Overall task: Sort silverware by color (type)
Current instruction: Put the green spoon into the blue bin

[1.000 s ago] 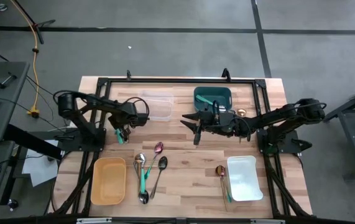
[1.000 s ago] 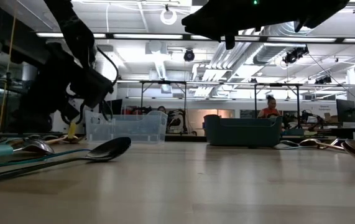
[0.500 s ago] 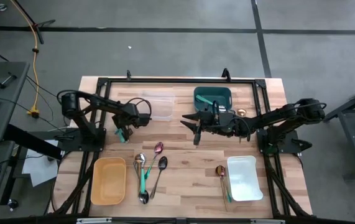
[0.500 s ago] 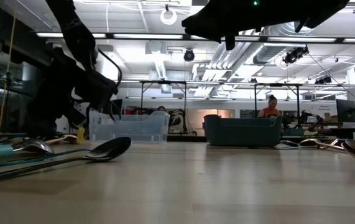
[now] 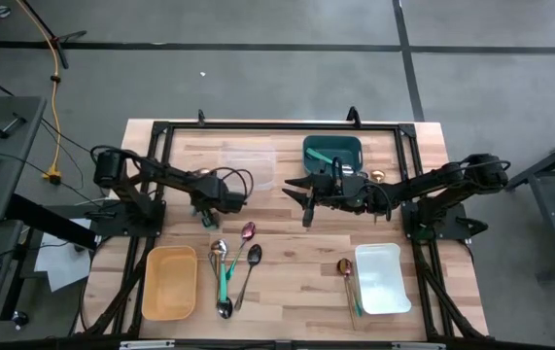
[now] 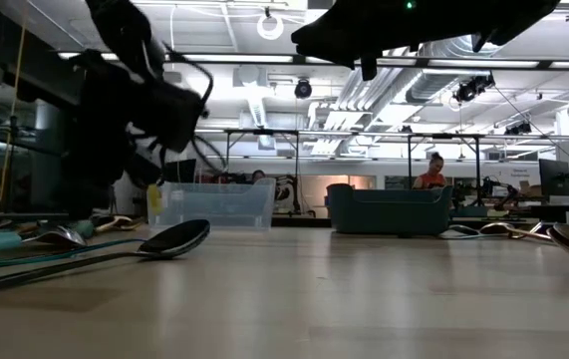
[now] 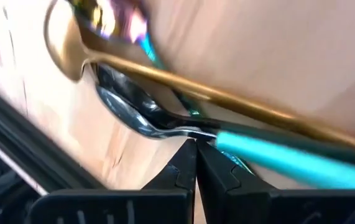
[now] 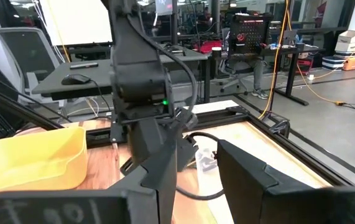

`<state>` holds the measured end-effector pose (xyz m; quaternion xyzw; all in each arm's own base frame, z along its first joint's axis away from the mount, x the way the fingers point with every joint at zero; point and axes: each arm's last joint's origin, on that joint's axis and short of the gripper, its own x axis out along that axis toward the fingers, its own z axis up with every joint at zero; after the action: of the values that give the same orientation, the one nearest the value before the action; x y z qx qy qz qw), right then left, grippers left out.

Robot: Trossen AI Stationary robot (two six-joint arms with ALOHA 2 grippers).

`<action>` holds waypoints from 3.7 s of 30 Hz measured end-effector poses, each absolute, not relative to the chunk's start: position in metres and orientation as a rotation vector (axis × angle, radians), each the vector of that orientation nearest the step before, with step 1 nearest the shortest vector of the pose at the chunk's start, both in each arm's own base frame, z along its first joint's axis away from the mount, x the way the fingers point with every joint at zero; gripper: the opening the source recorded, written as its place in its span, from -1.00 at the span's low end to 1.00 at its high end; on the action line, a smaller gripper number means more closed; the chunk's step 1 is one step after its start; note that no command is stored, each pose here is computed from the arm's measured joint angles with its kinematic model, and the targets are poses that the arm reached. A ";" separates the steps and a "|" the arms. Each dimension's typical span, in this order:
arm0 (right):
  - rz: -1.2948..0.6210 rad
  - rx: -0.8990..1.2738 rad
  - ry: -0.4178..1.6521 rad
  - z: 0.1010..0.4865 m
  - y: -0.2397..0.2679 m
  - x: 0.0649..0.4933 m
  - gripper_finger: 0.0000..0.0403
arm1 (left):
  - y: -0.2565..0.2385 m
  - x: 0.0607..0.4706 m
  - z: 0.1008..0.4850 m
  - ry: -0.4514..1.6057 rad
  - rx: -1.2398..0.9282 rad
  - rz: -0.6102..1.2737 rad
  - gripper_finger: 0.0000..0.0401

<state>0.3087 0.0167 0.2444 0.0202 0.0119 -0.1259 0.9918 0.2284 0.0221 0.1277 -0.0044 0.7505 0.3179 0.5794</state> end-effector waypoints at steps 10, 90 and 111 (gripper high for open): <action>-0.253 0.039 0.033 0.244 0.017 0.309 -0.45 | 0.012 0.245 0.177 1.690 0.104 0.728 -1.00; -0.256 0.068 0.088 0.238 0.017 0.308 -0.45 | -0.048 0.244 0.209 1.597 0.639 -0.079 -0.71; -0.239 0.042 0.089 0.238 0.017 0.308 -0.45 | -0.051 0.200 0.278 0.070 0.301 0.167 -0.71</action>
<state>0.3084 0.0171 0.2380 0.0209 0.0442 -0.1191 0.9917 0.1999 -0.0514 0.2783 0.1497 0.0349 0.0829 0.9846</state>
